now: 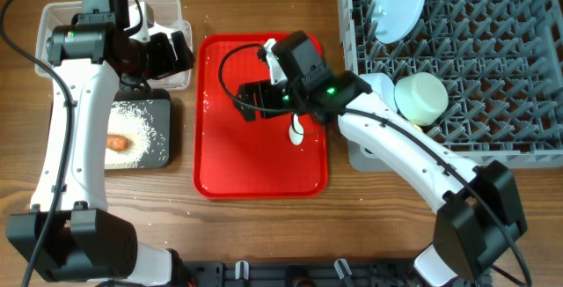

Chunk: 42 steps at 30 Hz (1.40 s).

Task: Sort waste into correct bins and load items into the dishwasher rack
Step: 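Move the right gripper back to the red tray toward the white spoon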

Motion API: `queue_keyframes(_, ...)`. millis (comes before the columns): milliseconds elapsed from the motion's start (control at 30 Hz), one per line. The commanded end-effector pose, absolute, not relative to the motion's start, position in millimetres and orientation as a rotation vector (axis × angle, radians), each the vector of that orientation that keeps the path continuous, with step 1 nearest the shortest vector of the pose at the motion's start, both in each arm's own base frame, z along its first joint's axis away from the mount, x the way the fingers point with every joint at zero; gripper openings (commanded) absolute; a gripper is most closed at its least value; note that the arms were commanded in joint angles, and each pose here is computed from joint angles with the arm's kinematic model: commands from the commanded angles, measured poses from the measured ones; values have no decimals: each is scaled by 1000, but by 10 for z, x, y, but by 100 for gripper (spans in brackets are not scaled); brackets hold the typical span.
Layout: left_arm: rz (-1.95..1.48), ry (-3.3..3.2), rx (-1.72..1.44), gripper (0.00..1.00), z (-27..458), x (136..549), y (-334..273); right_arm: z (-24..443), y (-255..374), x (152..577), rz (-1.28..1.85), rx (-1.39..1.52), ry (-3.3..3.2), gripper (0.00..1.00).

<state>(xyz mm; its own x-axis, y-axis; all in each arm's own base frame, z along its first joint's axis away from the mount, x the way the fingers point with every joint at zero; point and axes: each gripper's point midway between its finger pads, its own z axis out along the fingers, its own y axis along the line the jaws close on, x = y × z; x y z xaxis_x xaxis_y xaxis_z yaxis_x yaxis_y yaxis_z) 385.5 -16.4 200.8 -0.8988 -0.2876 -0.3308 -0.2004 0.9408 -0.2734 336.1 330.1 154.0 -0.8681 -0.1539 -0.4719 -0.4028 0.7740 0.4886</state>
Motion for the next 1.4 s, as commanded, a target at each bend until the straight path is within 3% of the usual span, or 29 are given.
queue_keyframes(0,-321,2707,-358,100,2058,3879,-143,1644,3371,3437,880,-311,2541,100)
queue_keyframes(133,-321,2707,-358,100,2058,3879,-143,1623,3401,3461,844,-365,2513,91)
queue_keyframes(400,-321,2707,-358,100,2058,3879,-143,1334,3361,3266,683,-298,2647,93)
queue_keyframes(633,-321,2707,-358,100,2058,3879,-143,1778,3035,3383,400,-281,2656,98)
queue_keyframes(767,-321,2707,-358,100,2058,3879,-143,1210,2964,3492,201,-369,2730,98)
queue_keyframes(867,-321,2707,-358,100,2058,3879,-143,635,2845,3555,1,-417,2801,92)
queue_keyframes(967,-321,2708,-358,100,2058,3878,-143,527,2585,3629,-165,-364,2806,83)
queue_keyframes(1233,-321,2707,-358,100,2058,3879,-143,109,2527,3490,-71,-401,2871,71)
queue_keyframes(1300,-321,2707,-358,100,2058,3879,-143,-14,2508,3454,-59,-414,2870,65)
queue_keyframes(1367,-321,2707,-358,100,2058,3879,-143,-149,2456,3386,-63,-414,2878,52)
